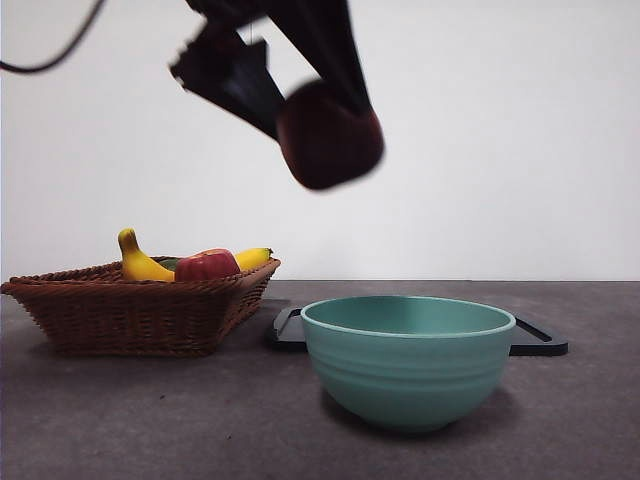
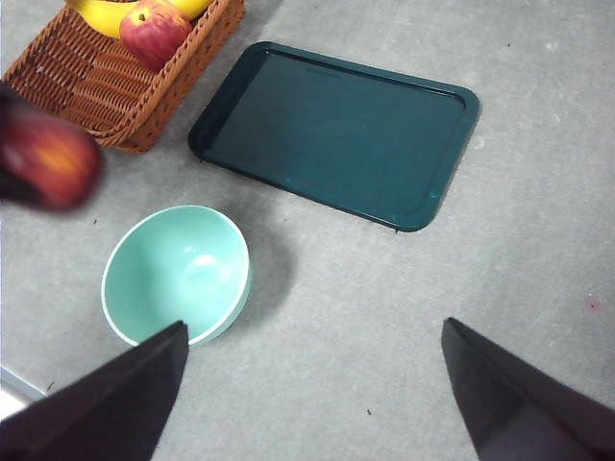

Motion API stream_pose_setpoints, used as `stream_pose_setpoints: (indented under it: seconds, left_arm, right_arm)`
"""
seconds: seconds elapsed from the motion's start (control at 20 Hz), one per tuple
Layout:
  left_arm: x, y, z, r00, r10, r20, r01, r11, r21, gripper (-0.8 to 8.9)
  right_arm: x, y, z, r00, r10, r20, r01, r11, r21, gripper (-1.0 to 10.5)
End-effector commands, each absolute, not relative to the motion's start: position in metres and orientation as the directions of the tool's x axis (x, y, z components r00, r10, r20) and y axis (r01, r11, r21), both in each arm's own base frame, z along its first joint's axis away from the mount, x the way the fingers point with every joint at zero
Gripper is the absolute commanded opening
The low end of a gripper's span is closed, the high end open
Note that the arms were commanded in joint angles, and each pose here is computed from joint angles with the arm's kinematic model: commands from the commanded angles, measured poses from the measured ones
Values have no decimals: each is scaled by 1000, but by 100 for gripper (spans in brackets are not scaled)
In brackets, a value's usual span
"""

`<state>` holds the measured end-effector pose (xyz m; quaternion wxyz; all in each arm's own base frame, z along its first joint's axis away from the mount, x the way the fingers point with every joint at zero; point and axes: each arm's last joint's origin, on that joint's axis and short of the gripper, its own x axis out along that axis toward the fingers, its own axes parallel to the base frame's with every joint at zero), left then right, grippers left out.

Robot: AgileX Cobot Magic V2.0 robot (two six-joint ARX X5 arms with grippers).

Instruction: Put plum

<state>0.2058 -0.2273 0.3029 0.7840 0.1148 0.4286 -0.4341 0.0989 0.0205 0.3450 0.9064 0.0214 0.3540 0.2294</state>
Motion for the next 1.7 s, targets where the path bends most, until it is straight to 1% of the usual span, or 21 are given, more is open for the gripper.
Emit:
stream_pose_setpoints:
  seconds: [0.05,0.35,0.5,0.6,0.8,0.85,0.9,0.95,1.05,1.25,1.35,1.45,1.55,1.7]
  left_arm:
    - [208,-247,290,215,-572,-792,810,557,-183,249]
    - [213,-284,239,141,-508,-850,844,511,-165,249]
    - [215,-294,219,145,-459,-876,846,517,-130,249]
    - [217,-298,210,146,-439,-887,852,511,-112,249]
    - [218,-303,201,145,-442,-885,856,504,-111,255]
    - [218,-304,200,144,-441,-886,857,503,-111,274]
    - [218,-305,198,140,-437,-888,858,501,-112,348]
    - [217,-306,196,135,-432,-892,859,500,-113,390]
    - [217,-307,194,129,-426,-895,859,499,-114,403]
    - [212,-309,196,127,-434,-892,866,487,-114,405]
    - [212,-309,203,136,-446,-885,867,486,-112,405]
    - [211,-307,219,158,-476,-865,869,484,-107,405]
    - [211,-300,242,196,-520,-831,868,487,-100,405]
    - [209,-282,280,297,-559,-775,848,527,-56,405]
  right_arm:
    - [99,21,351,655,438,-616,-404,892,204,423]
    - [99,21,351,655,438,-616,-405,892,204,423]
    - [99,21,351,656,438,-615,-404,892,203,423]
    - [99,21,351,655,438,-615,-405,892,203,423]
    - [99,21,351,656,438,-615,-405,892,203,423]
    - [99,21,351,656,438,-615,-405,891,203,423]
    - [99,21,351,656,438,-615,-405,891,203,423]
    - [99,21,351,656,438,-615,-405,891,203,423]
    - [99,21,351,656,438,-614,-405,891,203,423]
    - [99,21,351,656,438,-614,-405,891,203,423]
    - [99,21,351,656,438,-614,-405,891,203,423]
    - [99,21,351,656,438,-614,-405,891,203,423]
    - [99,21,351,656,438,-614,-405,891,203,423]
    - [99,21,351,656,439,-614,-406,891,203,423]
